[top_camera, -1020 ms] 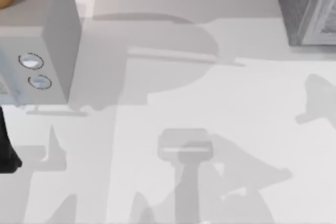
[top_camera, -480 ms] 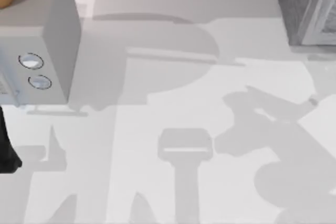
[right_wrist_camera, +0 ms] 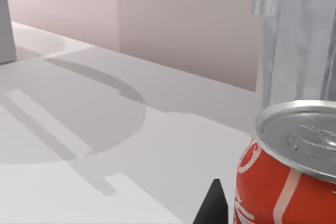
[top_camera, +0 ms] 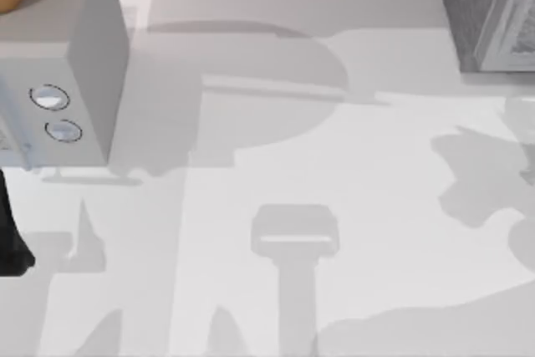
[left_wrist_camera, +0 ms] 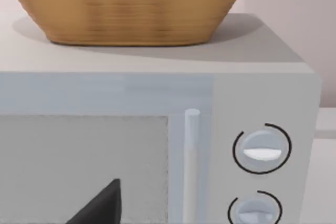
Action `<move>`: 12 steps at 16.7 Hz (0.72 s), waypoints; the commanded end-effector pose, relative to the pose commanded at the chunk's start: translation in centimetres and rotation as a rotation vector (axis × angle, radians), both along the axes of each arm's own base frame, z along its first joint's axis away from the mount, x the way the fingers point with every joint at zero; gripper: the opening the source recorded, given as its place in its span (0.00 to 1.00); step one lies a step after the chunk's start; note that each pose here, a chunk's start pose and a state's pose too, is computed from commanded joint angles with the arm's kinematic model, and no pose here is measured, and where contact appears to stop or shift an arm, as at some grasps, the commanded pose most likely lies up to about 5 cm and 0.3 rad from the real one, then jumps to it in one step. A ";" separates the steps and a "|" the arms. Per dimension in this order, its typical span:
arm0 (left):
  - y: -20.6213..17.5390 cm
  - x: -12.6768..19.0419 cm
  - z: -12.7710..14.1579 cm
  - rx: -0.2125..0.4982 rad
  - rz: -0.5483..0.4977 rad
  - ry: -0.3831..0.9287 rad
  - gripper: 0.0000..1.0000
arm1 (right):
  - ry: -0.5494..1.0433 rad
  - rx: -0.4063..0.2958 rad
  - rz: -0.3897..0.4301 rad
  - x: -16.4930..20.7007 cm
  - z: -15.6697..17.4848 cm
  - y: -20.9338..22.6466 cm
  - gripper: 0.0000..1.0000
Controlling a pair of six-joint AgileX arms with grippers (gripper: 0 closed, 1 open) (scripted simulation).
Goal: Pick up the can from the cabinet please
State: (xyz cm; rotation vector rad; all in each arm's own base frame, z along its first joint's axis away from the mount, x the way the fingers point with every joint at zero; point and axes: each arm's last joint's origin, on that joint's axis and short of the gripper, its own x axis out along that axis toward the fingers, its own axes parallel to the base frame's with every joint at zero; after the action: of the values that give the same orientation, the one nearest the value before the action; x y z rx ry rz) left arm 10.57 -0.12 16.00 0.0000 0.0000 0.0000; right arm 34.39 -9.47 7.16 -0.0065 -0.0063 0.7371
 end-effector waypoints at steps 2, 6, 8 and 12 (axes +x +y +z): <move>0.0 0.0 0.0 0.000 0.000 0.000 1.00 | 0.004 0.002 0.019 0.1 -1.3 -0.3 0.00; 0.0 0.0 0.0 0.000 0.000 0.000 1.00 | 0.008 0.004 0.030 0.1 -2.1 -0.5 0.00; 0.0 0.0 0.0 0.000 0.000 0.000 1.00 | 0.008 0.004 0.030 0.1 -2.1 -0.5 0.00; 0.0 0.0 0.0 0.000 0.000 0.000 1.00 | 0.013 0.006 0.034 0.9 -2.5 0.4 0.00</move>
State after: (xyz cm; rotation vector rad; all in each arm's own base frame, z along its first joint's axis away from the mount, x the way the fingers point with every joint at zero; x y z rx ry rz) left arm 10.57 -0.12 16.00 0.0000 0.0000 0.0000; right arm 35.26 -9.02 4.65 0.0041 0.0038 0.7712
